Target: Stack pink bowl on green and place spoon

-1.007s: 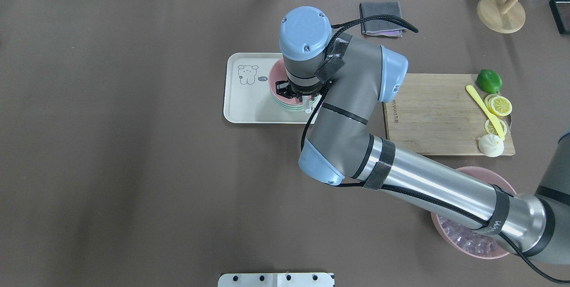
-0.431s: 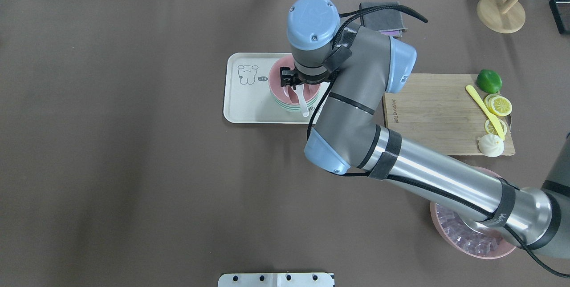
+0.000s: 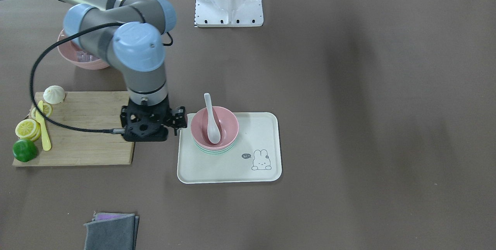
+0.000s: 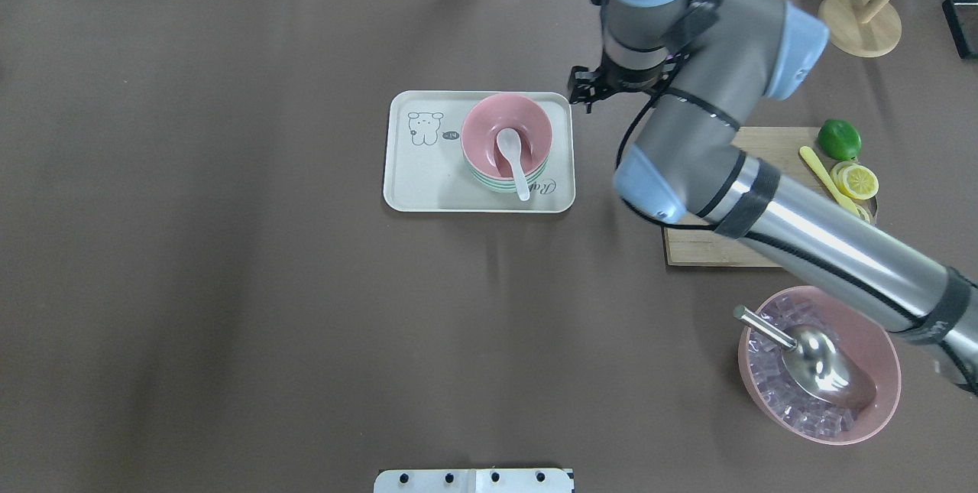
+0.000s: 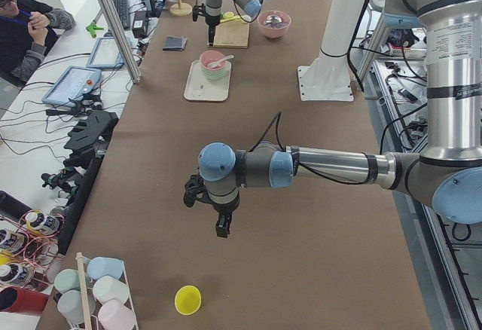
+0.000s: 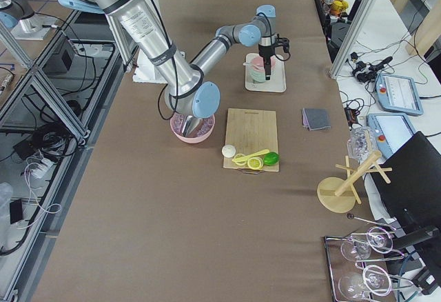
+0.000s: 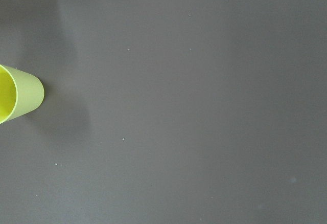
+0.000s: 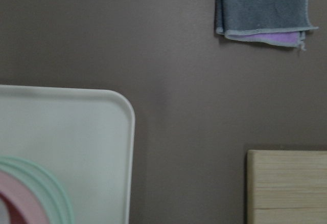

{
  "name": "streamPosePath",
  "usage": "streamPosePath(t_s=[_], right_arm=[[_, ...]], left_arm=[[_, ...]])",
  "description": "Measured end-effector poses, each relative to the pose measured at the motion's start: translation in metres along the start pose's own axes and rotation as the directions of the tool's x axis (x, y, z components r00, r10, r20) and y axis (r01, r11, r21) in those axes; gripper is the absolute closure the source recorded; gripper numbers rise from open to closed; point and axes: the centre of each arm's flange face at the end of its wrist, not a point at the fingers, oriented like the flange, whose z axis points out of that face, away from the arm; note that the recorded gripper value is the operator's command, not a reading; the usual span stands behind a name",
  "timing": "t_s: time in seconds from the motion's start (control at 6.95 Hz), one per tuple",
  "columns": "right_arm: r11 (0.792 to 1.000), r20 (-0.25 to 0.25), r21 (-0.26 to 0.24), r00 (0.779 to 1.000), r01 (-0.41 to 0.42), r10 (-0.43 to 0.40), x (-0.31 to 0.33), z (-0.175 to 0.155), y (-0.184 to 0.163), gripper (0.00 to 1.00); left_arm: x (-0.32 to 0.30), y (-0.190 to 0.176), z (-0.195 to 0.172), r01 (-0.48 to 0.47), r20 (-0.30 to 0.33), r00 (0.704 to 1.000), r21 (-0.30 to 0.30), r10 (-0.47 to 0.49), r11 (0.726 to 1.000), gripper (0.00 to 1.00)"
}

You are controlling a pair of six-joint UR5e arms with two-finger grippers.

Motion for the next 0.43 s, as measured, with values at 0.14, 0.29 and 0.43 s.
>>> streamPosePath(t_s=[0.14, 0.29, 0.43], right_arm=[[1.0, 0.038, -0.01, 0.999, -0.029, 0.029, 0.068, 0.007, -0.018, 0.0], [0.998, 0.096, -0.026, 0.994, -0.051, 0.053, 0.15, 0.01, -0.03, 0.0], [0.999, 0.134, -0.039, 0.99, -0.036, 0.041, 0.245, 0.009, -0.033, 0.0]], left_arm=[[0.0, 0.0, 0.0, 0.008, -0.001, 1.0, 0.0, -0.008, 1.0, 0.01], [0.0, 0.0, 0.0, 0.013, -0.001, 1.0, 0.0, -0.013, 1.0, 0.01], [0.0, 0.001, 0.0, 0.013, -0.003, 1.0, 0.001, -0.013, 1.0, 0.01]])
